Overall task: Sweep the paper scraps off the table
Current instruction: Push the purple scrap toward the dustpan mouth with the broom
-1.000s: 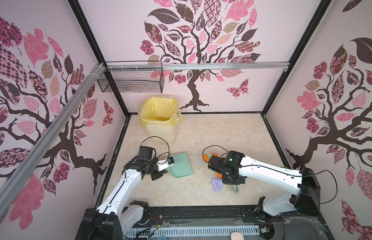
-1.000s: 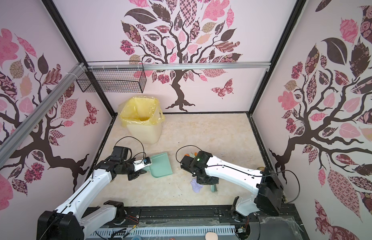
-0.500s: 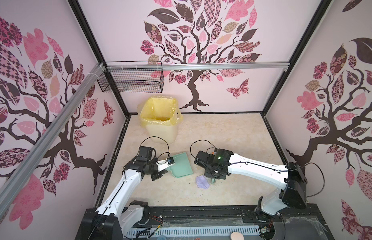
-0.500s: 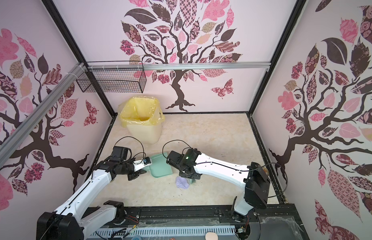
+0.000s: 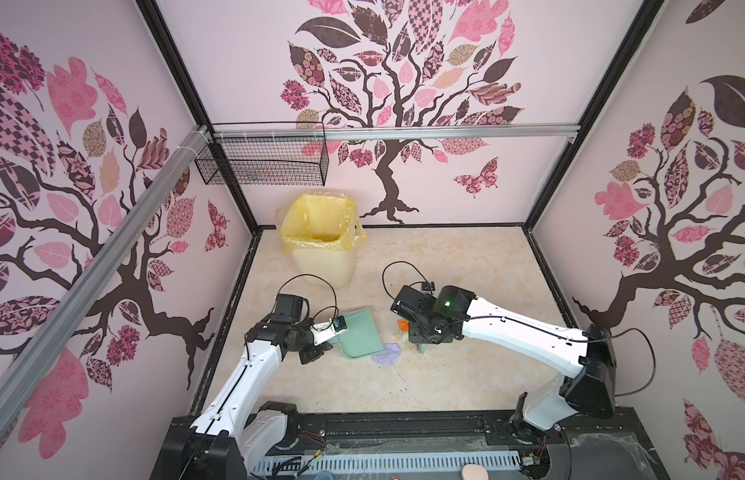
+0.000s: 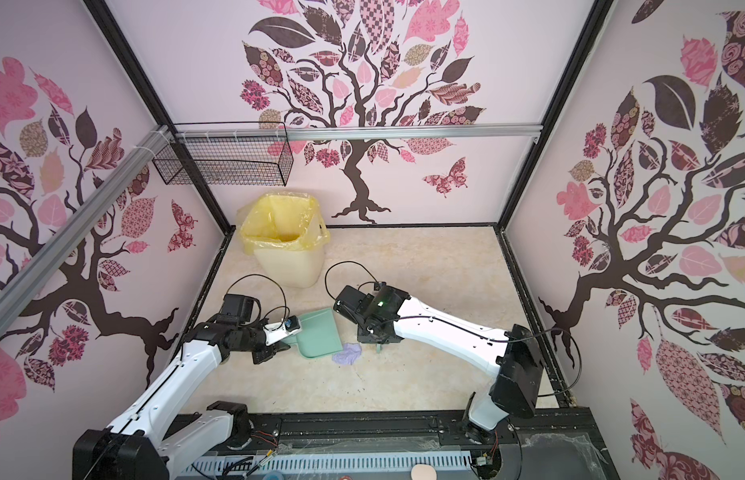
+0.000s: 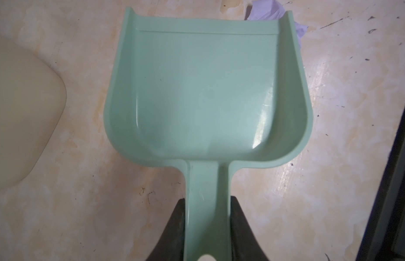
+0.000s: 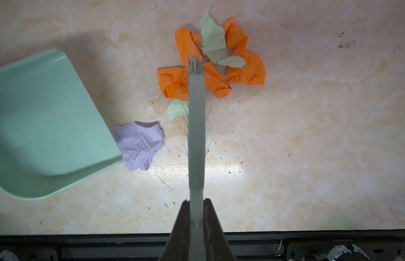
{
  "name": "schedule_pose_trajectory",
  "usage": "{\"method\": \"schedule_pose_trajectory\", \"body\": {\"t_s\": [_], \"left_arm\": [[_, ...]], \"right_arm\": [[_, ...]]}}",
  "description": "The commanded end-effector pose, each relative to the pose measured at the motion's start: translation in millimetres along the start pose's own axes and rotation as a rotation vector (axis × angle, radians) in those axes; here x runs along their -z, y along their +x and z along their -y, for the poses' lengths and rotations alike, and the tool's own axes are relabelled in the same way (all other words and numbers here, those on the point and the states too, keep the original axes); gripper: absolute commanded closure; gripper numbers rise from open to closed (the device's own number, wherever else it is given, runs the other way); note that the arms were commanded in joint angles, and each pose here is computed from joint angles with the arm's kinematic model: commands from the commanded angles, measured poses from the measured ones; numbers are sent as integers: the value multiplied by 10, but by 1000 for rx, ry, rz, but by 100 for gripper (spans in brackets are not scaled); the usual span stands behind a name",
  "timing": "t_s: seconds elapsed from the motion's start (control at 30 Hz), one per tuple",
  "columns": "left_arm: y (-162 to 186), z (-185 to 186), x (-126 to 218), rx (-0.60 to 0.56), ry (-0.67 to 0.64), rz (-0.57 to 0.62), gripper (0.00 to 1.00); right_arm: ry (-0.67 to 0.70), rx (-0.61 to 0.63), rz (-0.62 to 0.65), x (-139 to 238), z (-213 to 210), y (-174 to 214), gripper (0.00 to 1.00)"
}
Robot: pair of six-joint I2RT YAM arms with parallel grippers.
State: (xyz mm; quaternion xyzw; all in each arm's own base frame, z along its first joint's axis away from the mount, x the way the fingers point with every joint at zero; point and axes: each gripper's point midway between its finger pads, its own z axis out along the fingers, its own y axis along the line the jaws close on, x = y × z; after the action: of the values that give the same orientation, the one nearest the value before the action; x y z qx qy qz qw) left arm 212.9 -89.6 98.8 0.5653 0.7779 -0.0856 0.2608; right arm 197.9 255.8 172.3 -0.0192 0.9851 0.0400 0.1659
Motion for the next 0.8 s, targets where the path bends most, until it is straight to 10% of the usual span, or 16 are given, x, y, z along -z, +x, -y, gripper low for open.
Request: {"method": "schedule_pose_trajectory", "body": {"t_s": [0.0,0.3,0.77], "left_arm": [[-141,-93,241,-30,-23,49,100],[279,29,291,-138,-33,-94,100],[533,643,254,-131,68,-150,100]], "right_arm": [[-152,146,-9,368,-68,81,100],[-395,336,-56,541,-523,180,100],[-372,579,-177,-95,-604,122,100]]}}
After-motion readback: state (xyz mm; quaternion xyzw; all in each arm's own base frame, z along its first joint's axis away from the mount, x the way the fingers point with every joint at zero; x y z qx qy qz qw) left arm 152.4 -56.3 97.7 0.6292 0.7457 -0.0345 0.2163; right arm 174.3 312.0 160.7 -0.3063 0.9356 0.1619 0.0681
